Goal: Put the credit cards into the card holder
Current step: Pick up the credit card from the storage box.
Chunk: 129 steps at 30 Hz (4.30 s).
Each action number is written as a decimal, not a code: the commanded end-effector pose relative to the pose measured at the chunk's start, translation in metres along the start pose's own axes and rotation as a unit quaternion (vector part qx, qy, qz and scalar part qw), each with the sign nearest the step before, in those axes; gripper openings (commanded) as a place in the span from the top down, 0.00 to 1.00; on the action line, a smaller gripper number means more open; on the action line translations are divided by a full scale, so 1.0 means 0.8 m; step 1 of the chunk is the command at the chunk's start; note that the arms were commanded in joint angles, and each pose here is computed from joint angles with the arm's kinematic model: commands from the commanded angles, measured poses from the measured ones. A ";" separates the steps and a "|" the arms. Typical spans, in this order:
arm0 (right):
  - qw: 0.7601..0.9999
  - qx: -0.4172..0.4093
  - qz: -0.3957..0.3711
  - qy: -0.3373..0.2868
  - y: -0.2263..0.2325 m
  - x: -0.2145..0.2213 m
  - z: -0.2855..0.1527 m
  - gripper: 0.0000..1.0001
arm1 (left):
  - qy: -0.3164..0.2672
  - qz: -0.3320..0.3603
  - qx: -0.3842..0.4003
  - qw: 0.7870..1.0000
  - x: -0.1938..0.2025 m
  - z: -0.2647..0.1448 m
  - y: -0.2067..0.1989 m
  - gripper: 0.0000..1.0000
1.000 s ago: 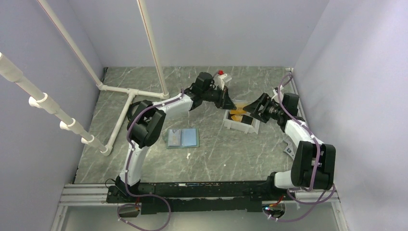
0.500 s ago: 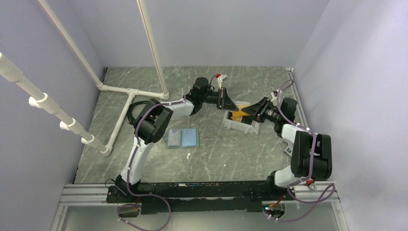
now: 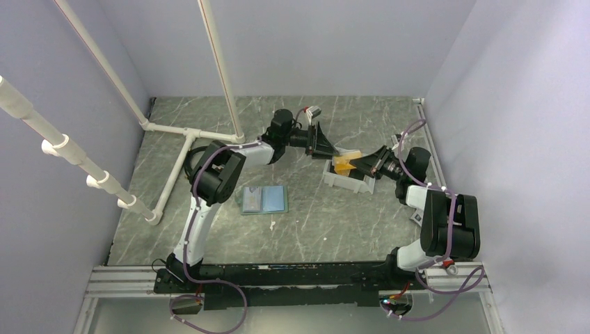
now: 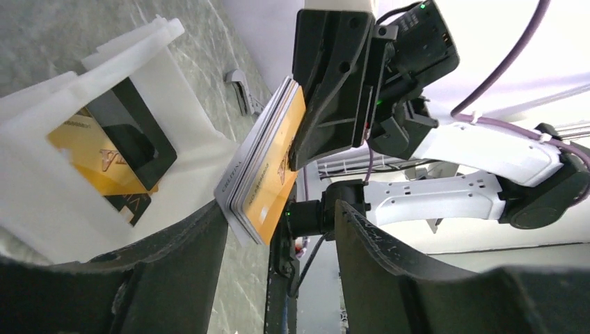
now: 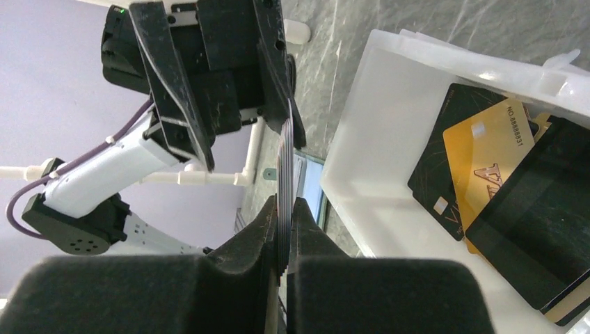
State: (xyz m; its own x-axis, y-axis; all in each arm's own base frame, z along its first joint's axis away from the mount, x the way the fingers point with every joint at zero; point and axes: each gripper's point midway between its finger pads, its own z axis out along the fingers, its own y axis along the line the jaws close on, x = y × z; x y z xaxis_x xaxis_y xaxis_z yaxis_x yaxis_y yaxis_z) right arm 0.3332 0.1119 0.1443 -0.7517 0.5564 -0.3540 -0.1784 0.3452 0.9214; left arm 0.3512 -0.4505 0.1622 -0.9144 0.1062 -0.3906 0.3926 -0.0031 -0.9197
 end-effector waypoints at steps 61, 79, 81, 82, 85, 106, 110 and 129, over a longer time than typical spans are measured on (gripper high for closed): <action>0.999 -0.039 -0.033 -0.019 0.019 -0.004 -0.005 1.00 | 0.004 0.002 0.053 0.999 -0.034 0.002 -0.036 0.99; 0.995 0.074 0.065 -0.030 -0.061 -0.019 -0.010 0.63 | -0.058 0.056 -0.105 0.991 -0.081 0.001 0.020 1.00; 0.993 0.093 0.065 -0.024 -0.066 -0.019 -0.011 0.60 | -0.056 0.065 -0.124 0.989 -0.082 -0.002 0.020 1.00; 0.992 0.105 0.065 -0.023 -0.069 -0.018 -0.013 0.58 | -0.056 0.073 -0.135 0.986 -0.083 -0.004 0.019 1.00; 0.990 0.127 0.059 -0.020 -0.069 -0.016 -0.018 0.49 | -0.065 0.102 -0.173 0.977 -0.088 -0.016 0.014 1.00; 0.938 -0.011 -0.312 0.151 0.150 0.091 0.037 0.24 | 0.150 0.199 -0.261 0.933 0.093 -0.168 -0.108 1.00; 0.923 -0.090 -0.299 0.225 0.172 0.150 0.039 0.27 | 0.167 0.208 -0.227 0.937 0.140 -0.186 -0.131 1.00; 0.867 -0.207 -0.230 0.390 0.176 0.296 0.040 1.00 | 0.175 0.199 -0.149 0.953 0.214 -0.201 -0.167 1.00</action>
State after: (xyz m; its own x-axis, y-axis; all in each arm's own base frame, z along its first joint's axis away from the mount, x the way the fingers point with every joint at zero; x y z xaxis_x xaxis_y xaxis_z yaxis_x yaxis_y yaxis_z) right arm 0.1528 0.3068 0.1708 -0.7560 -0.3162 -0.5732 -0.6278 0.1025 0.7716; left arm 0.1654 -0.2721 0.2089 -0.6649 0.4939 -0.5604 0.7215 0.2304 -0.6530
